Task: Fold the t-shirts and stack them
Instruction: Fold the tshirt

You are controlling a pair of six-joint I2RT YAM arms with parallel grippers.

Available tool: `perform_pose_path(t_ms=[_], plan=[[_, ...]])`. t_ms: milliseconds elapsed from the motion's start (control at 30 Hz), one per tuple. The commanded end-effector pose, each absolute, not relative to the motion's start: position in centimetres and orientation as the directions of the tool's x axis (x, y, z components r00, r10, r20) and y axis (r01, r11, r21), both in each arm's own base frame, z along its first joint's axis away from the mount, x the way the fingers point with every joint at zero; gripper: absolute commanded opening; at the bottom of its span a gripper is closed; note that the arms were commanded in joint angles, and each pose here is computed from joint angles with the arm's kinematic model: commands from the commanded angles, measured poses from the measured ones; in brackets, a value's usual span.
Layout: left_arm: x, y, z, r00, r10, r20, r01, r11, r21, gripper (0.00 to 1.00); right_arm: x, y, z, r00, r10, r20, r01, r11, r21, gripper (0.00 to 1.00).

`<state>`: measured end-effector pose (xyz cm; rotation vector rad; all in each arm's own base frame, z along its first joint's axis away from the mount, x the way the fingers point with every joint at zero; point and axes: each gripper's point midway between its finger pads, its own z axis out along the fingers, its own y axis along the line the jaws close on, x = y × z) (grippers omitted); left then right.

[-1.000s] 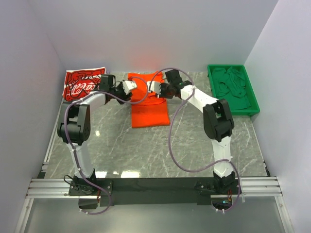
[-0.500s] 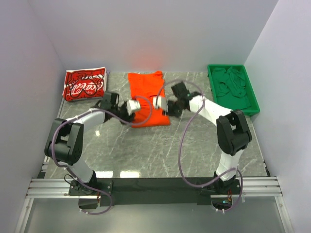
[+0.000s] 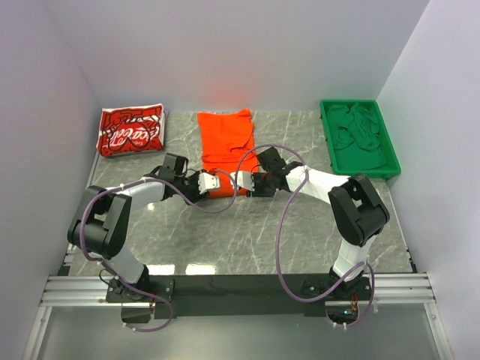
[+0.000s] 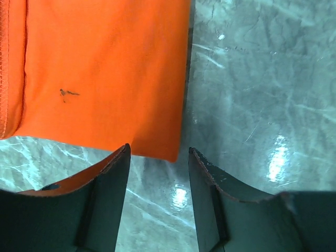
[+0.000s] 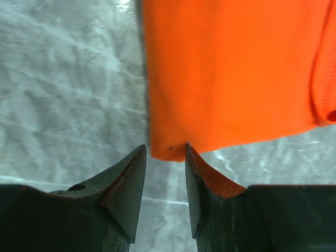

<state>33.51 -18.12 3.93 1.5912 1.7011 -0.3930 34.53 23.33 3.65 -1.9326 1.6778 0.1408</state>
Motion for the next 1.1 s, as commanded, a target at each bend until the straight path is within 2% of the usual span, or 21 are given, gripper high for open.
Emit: perform_pose_path(t_ms=[0,300,367,400,433,467,500,533,633,833,1067], plan=[[34.2,-18.5,4.1,0.154,0.713,-0.684,0.935,0.119,0.335,0.54,35.8,23.9,5.0,0.271,-0.861,-0.43,-0.897,-0.064,-0.438,0.43],[34.7,-18.6,2.1,0.167,0.739,-0.653,0.945,0.07,0.321,0.49,36.1,24.2,3.2,0.293,-0.87,-0.398,-0.908,-0.123,-0.4,0.4],[34.6,-18.7,1.8,0.174,0.739,-0.651,0.946,0.059,0.319,0.42,35.7,24.2,3.0,0.298,-0.869,-0.396,-0.911,-0.135,-0.389,0.37],[34.6,-18.7,1.7,0.171,0.738,-0.653,0.947,0.059,0.315,0.39,35.7,24.1,2.7,0.297,-0.871,-0.392,-0.912,-0.138,-0.386,0.3],[34.7,-18.7,1.7,0.171,0.74,-0.651,0.947,0.058,0.315,0.29,35.8,24.1,2.5,0.295,-0.874,-0.387,-0.913,-0.137,-0.384,0.25],[34.6,-18.7,1.7,0.17,0.738,-0.652,0.949,0.056,0.311,0.24,35.8,24.0,2.4,0.285,-0.878,-0.384,-0.915,-0.13,-0.382,0.19],[34.6,-18.7,1.9,0.172,0.737,-0.654,0.948,0.057,0.313,0.19,36.0,23.9,2.5,0.277,-0.881,-0.385,-0.916,-0.121,-0.382,0.07],[34.4,-18.6,1.9,0.168,0.736,-0.655,0.949,0.059,0.309,0.1,36.1,23.9,2.7,0.273,-0.882,-0.383,-0.915,-0.116,-0.385,0.01],[34.0,-18.5,2.8,0.176,0.727,-0.664,0.95,0.051,0.307,0.01,36.2,23.9,3.7,0.251,-0.886,-0.39,-0.92,-0.093,-0.38,0.0],[32.1,-18.4,5.6,0.178,0.697,-0.695,0.957,0.041,0.286,0.01,34.4,23.9,7.2,0.203,-0.871,-0.448,-0.941,-0.046,-0.336,0.0],[26.9,-18.1,8.4,0.232,0.649,-0.724,0.961,-0.04,0.273,0.01,30.1,23.1,10.2,0.179,-0.858,-0.482,-0.949,-0.02,-0.316,0.0]])
